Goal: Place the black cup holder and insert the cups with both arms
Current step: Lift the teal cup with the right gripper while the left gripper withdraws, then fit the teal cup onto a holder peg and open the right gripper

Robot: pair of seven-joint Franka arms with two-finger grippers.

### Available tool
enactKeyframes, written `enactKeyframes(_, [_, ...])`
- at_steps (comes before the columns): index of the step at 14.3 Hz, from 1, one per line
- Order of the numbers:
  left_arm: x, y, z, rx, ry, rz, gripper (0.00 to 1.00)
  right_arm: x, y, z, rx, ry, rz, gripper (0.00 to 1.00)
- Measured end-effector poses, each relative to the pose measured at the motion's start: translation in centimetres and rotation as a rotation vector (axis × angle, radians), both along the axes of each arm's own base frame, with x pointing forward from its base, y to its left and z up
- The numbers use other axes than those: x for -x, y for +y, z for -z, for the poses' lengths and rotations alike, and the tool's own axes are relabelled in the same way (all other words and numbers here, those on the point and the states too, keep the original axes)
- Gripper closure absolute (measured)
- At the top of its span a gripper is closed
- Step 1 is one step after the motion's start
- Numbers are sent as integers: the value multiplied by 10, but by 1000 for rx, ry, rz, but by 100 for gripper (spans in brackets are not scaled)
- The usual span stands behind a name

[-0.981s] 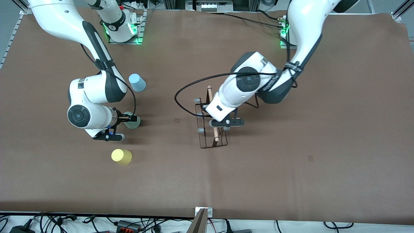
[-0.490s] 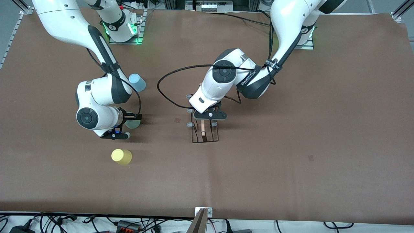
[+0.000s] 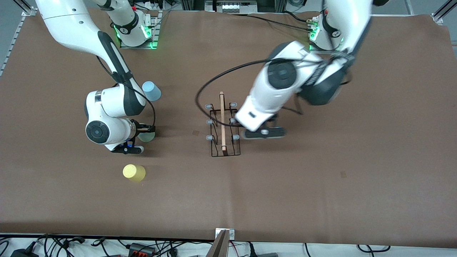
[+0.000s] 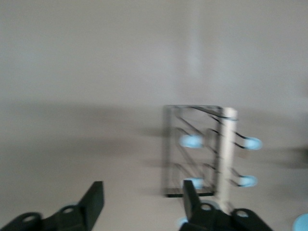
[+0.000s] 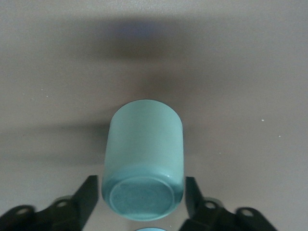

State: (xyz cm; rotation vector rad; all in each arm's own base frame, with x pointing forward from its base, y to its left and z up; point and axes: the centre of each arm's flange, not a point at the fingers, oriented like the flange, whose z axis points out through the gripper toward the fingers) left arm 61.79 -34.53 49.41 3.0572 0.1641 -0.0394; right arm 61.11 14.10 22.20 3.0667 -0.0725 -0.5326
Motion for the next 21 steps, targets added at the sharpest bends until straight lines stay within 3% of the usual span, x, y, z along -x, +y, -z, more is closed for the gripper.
enactKeyframes(1, [-5, 48, -30, -37, 3, 15, 22, -2, 0, -3, -1, -8, 0, 35])
enactKeyframes(4, [7, 167, -91, -120, 73, 66, 4, -19, 16, -43, -13, -32, -23, 35])
enactKeyframes(7, [25, 251, -128, -132, 104, 134, 2, -29, 65, -118, -29, -50, -95, 35])
enactKeyframes(9, [33, 292, -133, -136, 113, 153, 0, -21, 101, -148, -61, -52, -136, 35])
enactKeyframes(12, [40, 316, -118, -130, 97, 169, 0, 8, 166, -167, -114, 3, -124, 35])
enactKeyframes(15, [50, 317, -96, -128, 71, 182, 0, 34, 216, -189, -119, 30, -102, 35])
enactKeyframes(18, [55, 309, -98, -68, 62, 174, 0, 49, 242, -195, -152, 55, -84, 35])
enactKeyframes(21, [55, 316, -97, -33, 65, 148, 0, 59, 259, -182, -143, 78, -97, 35])
